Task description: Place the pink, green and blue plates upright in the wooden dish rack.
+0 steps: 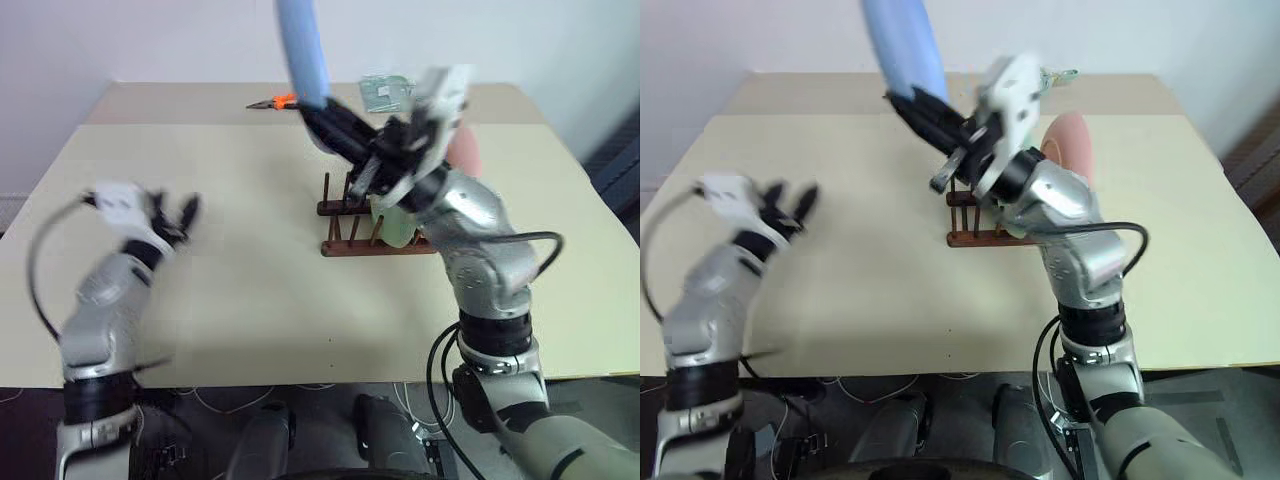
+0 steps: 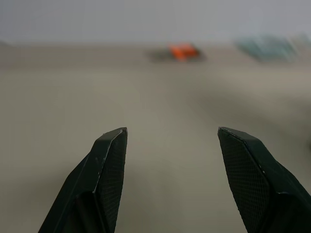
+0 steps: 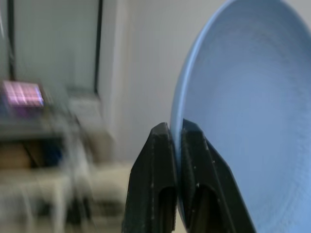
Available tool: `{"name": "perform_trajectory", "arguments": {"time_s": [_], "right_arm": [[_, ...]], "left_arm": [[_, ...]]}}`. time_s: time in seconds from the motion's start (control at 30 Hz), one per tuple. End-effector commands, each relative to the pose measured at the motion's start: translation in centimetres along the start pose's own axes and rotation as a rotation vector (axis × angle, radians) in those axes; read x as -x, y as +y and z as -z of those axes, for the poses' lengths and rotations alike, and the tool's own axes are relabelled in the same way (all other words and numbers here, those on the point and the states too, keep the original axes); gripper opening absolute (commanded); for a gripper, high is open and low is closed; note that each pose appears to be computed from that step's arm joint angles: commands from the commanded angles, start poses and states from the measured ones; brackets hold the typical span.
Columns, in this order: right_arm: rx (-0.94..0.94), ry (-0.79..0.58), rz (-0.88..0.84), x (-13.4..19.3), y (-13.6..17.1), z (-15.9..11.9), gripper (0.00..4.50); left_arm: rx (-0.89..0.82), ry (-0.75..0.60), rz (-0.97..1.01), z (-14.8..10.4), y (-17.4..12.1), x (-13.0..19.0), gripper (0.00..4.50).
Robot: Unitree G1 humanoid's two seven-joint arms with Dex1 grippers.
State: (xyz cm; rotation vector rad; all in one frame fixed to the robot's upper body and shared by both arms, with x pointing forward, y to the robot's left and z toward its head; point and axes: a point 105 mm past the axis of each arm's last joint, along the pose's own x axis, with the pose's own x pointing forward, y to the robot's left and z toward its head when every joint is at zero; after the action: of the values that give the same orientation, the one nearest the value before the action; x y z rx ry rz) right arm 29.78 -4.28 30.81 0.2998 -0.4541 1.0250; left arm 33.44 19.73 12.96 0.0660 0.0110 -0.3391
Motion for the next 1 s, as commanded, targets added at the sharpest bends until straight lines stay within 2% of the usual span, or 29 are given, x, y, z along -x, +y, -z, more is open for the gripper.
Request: {"name": "perform_trajectory", "arguments": {"time_s": [0.03, 0.17, 0.33, 0.57, 0.8, 0.83, 0.87, 0.9, 1.0], "right_arm": [[-0.135, 0.011, 0.092, 1.1, -0.3, -0.1, 0.0], [-0.231, 0.053, 0.164, 1.9, -0.3, 1.1, 0.0], [-0.292, 0.091, 0.205, 2.4, -0.4, 2.0, 0.0], [-0.304, 0.128, 0.2, 2.6, -0.4, 2.6, 0.0], [-0.364, 0.129, 0.234, 2.5, -1.7, 2.8, 0.0], [-0.365, 0.135, 0.234, 2.5, -1.8, 2.9, 0.66], [-0.362, 0.142, 0.233, 2.4, -1.9, 2.9, 0.91], [-0.347, 0.15, 0.234, 2.4, -2.1, 2.9, 1.44], [-0.116, 0.188, 0.206, 2.0, -2.4, 1.7, 2.8]], "left_arm": [[-0.116, -0.051, 0.168, -0.8, -3.7, 0.0, 3.0], [-0.097, -0.046, 0.254, 0.0, -6.2, -0.1, 3.0], [-0.09, -0.033, 0.336, 0.4, -8.0, 0.0, 3.0], [-0.102, -0.013, 0.354, 0.8, -8.3, 0.3, 3.0], [-0.11, -0.005, 0.364, 0.9, -8.6, 0.6, 3.0], [-0.109, -0.005, 0.365, 0.9, -8.7, 0.6, 3.04], [-0.108, -0.005, 0.366, 0.9, -8.7, 0.6, 3.04], [-0.108, -0.005, 0.367, 0.9, -8.8, 0.6, 3.04], [-0.109, -0.001, 0.374, 1.0, -8.9, 0.6, 3.04]]}}
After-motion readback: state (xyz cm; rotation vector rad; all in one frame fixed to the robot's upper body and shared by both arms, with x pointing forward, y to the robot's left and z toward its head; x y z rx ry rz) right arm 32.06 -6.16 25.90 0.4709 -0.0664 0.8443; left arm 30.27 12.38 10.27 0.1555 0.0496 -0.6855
